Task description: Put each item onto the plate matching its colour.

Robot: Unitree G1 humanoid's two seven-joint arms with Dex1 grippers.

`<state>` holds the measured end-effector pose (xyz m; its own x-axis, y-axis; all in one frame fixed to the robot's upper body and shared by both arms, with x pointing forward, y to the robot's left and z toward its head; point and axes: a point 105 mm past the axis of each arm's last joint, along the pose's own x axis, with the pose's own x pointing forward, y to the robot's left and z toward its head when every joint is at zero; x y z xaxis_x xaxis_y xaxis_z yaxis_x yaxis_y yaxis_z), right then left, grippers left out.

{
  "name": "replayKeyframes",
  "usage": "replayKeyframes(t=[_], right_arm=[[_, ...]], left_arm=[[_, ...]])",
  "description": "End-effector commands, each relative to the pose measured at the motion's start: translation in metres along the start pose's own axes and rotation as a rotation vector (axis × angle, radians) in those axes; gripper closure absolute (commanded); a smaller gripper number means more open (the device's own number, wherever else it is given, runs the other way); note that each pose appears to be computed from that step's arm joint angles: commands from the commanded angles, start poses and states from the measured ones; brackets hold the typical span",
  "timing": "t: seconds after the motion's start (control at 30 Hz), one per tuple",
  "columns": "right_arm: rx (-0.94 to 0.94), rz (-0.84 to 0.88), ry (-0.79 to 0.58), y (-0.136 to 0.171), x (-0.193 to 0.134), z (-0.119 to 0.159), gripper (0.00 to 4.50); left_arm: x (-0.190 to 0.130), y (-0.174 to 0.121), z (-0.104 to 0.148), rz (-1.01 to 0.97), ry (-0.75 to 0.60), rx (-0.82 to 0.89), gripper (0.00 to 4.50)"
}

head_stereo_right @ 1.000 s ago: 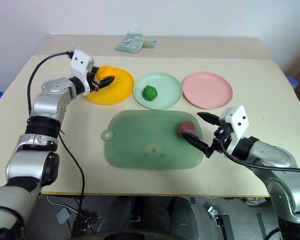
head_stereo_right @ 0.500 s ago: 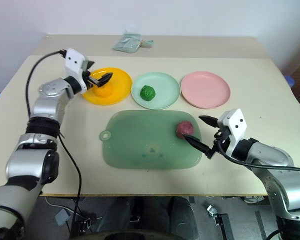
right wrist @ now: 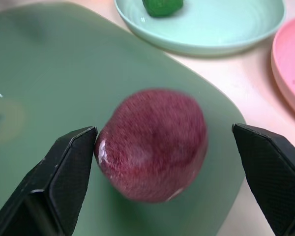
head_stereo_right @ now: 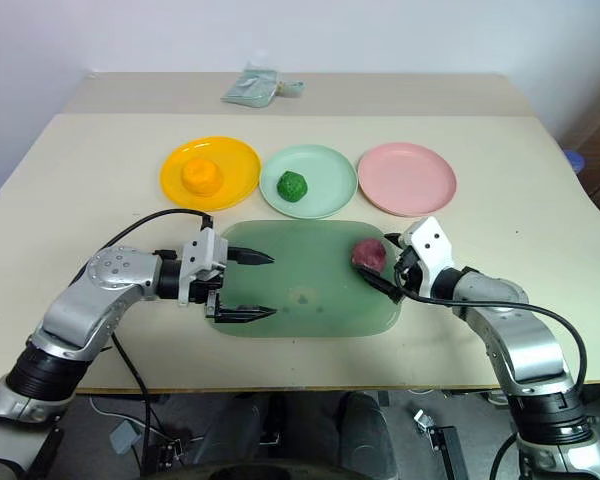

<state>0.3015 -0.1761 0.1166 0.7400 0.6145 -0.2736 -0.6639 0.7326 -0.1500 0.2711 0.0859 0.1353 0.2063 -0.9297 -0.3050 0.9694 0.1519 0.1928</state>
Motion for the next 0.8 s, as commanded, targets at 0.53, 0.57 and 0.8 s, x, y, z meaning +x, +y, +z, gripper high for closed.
replayKeyframes(t=[0.53, 0.57, 0.8], right_arm=[[0.051, -0.654, -0.07, -0.145, 0.049, 0.042, 1.74], [0.047, -0.654, -0.068, -0.147, 0.052, 0.042, 1.74], [-0.154, -0.512, -0.213, -0.137, 0.038, 0.069, 0.01]], left_arm=[[-0.009, 0.033, 0.014, 0.395, -0.136, -0.03, 0.0], [-0.01, 0.033, 0.014, 0.398, -0.138, -0.031, 0.0], [-0.023, 0.041, 0.011, 0.515, -0.147, -0.051, 0.0]])
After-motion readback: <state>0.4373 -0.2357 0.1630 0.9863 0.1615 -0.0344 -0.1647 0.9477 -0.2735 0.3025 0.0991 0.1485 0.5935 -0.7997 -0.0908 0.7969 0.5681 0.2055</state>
